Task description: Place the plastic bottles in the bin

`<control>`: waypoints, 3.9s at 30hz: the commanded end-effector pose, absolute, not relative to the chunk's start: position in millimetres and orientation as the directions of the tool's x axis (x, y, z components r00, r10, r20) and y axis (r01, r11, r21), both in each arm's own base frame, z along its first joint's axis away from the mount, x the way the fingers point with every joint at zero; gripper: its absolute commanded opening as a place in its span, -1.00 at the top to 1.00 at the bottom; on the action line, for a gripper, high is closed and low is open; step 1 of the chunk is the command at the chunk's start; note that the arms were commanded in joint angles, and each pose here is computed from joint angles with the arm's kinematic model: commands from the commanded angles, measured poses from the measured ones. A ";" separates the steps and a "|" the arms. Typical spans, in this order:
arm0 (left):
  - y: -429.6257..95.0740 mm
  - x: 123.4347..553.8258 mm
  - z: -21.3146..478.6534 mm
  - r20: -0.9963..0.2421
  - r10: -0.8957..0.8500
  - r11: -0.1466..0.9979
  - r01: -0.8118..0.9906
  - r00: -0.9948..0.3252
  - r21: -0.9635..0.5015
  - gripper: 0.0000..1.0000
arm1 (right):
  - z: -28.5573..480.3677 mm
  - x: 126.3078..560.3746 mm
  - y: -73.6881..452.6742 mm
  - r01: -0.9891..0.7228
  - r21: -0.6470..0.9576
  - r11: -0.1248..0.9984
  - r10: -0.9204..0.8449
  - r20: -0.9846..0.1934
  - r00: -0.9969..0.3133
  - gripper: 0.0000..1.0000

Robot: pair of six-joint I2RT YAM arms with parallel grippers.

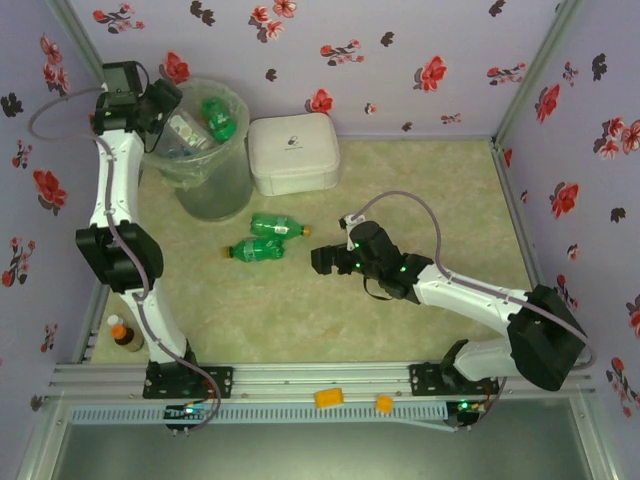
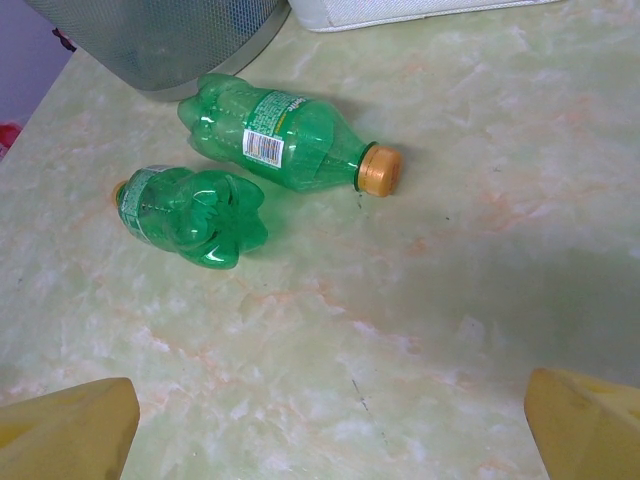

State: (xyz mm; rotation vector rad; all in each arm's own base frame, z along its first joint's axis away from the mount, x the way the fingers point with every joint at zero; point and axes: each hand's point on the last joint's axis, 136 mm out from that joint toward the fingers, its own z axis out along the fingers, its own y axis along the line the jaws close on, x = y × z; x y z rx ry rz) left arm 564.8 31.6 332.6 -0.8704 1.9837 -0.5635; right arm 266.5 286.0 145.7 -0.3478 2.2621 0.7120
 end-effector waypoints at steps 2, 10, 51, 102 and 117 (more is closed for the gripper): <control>24.1 556.9 356.8 -0.527 -0.760 0.642 -0.307 -0.380 -0.703 -0.99 | 152.9 270.8 289.1 -0.425 0.409 0.807 -0.012 -0.708 -0.706 -0.99; 31.1 514.0 426.8 -0.663 -0.703 0.710 -0.206 -0.257 -0.673 -1.00 | 149.6 271.9 290.4 -0.424 0.406 0.810 -0.020 -0.703 -0.711 -0.99; -175.7 349.8 83.4 -0.584 -0.099 0.902 0.175 -0.805 -0.395 -1.00 | 95.2 272.4 315.2 -0.329 0.454 0.828 -0.093 -0.469 -0.879 -0.99; -223.9 335.7 249.4 -0.882 0.122 0.924 0.375 -0.454 -0.066 0.31 | 128.0 295.0 274.9 -0.309 0.400 0.863 0.026 -0.647 -0.762 -0.99; -116.8 421.6 417.7 -0.954 0.041 0.986 0.168 -0.297 -0.010 0.36 | 167.1 289.7 299.7 -0.440 0.507 0.741 0.067 -0.708 -0.703 -0.99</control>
